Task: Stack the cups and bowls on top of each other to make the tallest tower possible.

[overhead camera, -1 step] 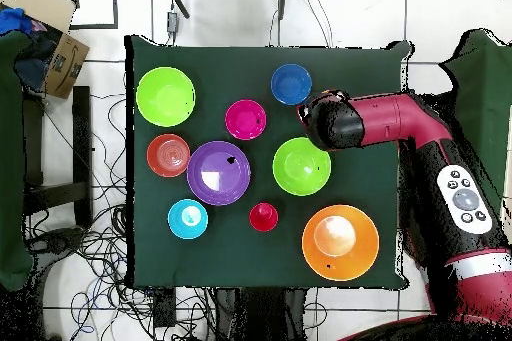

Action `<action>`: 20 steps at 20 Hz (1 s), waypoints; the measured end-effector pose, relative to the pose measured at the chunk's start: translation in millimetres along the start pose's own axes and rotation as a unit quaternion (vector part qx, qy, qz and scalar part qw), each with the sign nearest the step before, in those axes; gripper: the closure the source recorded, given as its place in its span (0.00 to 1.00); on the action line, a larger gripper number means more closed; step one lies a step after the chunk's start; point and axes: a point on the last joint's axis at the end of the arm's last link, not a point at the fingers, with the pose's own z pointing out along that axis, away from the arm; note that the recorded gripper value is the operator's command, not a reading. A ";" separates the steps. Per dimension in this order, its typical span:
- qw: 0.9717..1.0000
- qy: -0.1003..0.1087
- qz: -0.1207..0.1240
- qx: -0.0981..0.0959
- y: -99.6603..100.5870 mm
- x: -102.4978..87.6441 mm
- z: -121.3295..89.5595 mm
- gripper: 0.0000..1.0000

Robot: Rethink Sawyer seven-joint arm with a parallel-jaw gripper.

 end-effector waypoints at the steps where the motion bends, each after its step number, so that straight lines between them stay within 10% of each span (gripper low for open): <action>1: 1.000 0.001 0.000 0.000 -0.6 2.0 1.2 0.00; 20: 0.999 0.008 0.032 -0.015 -20.3 48.7 21.4 0.00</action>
